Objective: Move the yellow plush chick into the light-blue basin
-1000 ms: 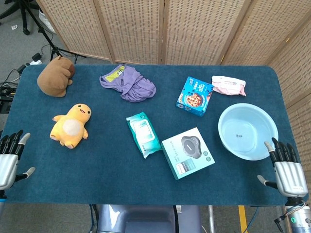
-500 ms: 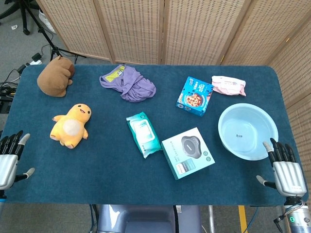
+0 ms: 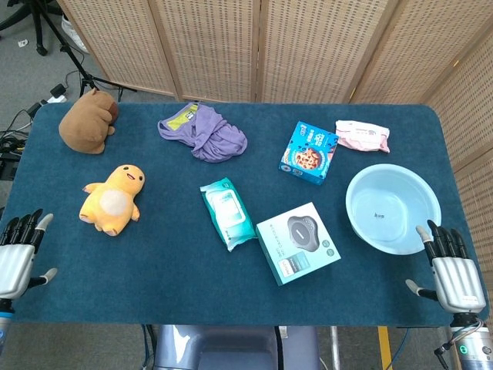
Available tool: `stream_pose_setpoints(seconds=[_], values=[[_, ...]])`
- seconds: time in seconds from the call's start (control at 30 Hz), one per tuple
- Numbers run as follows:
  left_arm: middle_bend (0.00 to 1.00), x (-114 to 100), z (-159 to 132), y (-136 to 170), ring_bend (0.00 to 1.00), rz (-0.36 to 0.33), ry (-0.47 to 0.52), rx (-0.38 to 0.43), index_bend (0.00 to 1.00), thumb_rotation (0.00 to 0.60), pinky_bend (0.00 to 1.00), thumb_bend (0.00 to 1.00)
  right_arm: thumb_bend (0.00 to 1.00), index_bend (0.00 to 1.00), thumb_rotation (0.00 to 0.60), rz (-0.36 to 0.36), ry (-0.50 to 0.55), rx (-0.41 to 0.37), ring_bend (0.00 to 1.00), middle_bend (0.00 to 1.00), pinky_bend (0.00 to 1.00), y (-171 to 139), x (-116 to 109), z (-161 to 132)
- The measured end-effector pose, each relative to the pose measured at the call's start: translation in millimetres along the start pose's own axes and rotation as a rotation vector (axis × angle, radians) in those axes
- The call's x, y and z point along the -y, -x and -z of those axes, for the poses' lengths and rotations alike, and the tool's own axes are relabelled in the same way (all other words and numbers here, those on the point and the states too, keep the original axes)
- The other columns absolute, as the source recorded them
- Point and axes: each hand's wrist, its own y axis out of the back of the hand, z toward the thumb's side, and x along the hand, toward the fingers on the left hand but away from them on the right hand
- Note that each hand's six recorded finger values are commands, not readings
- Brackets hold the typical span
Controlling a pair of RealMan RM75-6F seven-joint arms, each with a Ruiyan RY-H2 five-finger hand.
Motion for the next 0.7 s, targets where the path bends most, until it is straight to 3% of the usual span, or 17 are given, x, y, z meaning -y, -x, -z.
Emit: stream_pose_setpoints(seconds=[0.13,0.27,0.43,0.7], values=[[0.00,-4,-1,-13,0.00,0.033,-0.009,-0.007,0.00,0.600,0.00,0.13,0.00,0.00,0.600,0.004,0.004,-0.005,0.00,0.00,0.00,0,-1,0],[0.00,-7,-5,-28,0.00,0.092,0.043,-0.015,0.00,0.600,0.00,0.13,0.00,0.00,0.600,-0.002,0.002,-0.007,0.00,0.00,0.00,0,0,-1],[0.00,-13,-15,-54,0.00,0.183,0.183,-0.037,0.00,0.600,0.00,0.13,0.00,0.00,0.600,-0.011,-0.002,-0.020,0.00,0.00,0.00,0,3,-4],[0.00,-30,-33,-96,0.00,0.219,0.400,-0.120,0.00,0.600,0.00,0.13,0.00,0.00,0.600,-0.037,-0.004,-0.037,0.00,0.00,0.00,-1,8,-9]])
